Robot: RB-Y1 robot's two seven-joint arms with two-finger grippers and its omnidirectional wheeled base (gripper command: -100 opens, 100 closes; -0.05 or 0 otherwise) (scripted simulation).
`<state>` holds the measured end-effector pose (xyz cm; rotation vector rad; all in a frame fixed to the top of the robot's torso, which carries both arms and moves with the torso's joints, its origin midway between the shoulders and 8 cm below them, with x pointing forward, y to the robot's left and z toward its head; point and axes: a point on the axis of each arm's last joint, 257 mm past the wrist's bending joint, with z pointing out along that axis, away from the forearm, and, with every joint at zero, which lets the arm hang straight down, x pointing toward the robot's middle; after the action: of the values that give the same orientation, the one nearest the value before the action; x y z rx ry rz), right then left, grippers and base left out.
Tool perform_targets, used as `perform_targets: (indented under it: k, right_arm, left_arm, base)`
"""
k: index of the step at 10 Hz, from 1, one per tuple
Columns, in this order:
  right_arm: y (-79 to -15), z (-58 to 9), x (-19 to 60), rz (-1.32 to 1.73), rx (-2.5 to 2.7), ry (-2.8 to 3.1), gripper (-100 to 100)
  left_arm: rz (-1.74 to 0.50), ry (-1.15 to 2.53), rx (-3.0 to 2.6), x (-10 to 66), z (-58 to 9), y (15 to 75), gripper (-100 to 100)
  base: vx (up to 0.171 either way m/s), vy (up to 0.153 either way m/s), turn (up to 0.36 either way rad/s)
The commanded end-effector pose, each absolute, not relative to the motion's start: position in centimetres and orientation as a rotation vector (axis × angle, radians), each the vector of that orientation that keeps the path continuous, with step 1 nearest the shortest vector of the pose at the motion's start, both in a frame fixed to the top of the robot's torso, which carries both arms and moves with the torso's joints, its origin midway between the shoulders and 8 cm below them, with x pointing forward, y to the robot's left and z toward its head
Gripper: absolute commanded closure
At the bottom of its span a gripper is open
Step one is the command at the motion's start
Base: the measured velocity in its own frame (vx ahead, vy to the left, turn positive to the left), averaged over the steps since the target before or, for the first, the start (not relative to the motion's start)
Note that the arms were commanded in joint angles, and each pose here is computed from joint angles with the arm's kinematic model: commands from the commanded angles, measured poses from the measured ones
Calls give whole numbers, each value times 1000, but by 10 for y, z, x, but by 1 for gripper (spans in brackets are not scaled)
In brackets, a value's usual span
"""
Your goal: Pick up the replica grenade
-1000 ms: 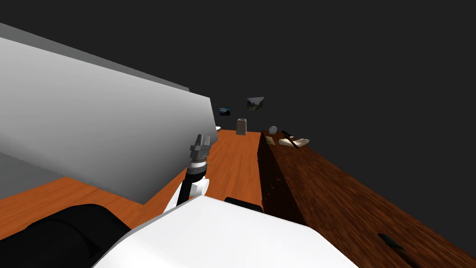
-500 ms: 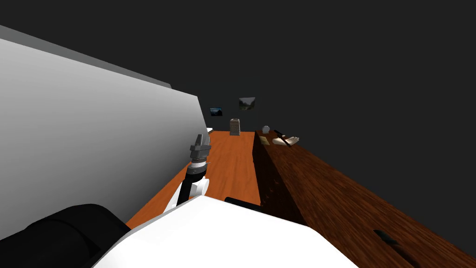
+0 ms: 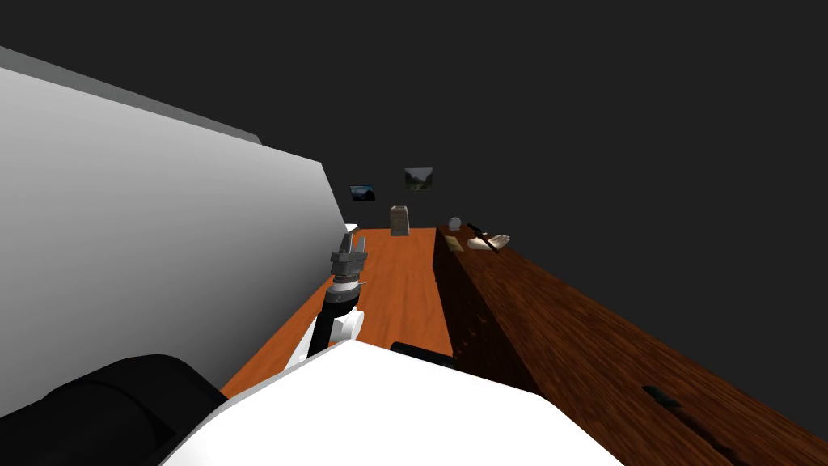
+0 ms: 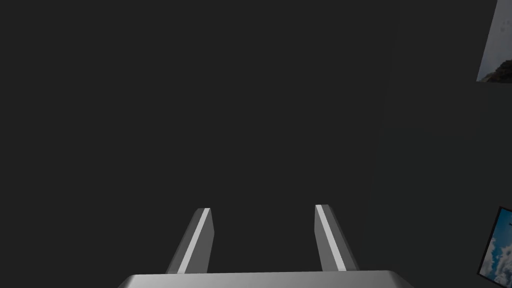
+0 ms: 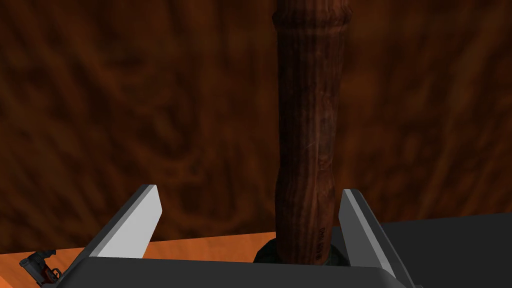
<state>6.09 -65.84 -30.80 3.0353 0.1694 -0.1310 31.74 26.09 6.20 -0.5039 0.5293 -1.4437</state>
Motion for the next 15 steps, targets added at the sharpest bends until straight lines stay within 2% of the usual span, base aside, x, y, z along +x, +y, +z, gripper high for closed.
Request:
perform_targets:
  k: [1,5,6,7,10,12,15]
  right_arm:
    - [-658,-308,61,-131,3035,169,100]
    - [-660,-307,62,-129,3032,169,100]
    - [-660,-307,62,-129,3032,169,0]
    - [-657,-306,61,-134,3042,93,100]
    - [-656,-303,60,-139,3047,-7,100]
    - [-654,-300,60,-144,3049,-98,100]
    - [-652,-298,59,-149,3046,-207,100]
  left_arm:
    - [-1444,529,-504,317,62,261,0]
    - [-1444,529,-504,317,62,261,0]
    - [-1444,529,-504,317,62,261,0]
    - [-1444,529,-504,317,62,261,0]
    - [-1444,529,-504,318,62,261,0]
    - [-1444,529,-504,318,62,261,0]
    - [-1444,529,-504,318,62,261,0]
  base:
    - [5,5,7]
    - [1,-1,-1]
    - [0,0,0]
    - [-87,-99,350]
    - [-148,-128,387]
    - [-217,-26,332]
    - [-123,-37,193]
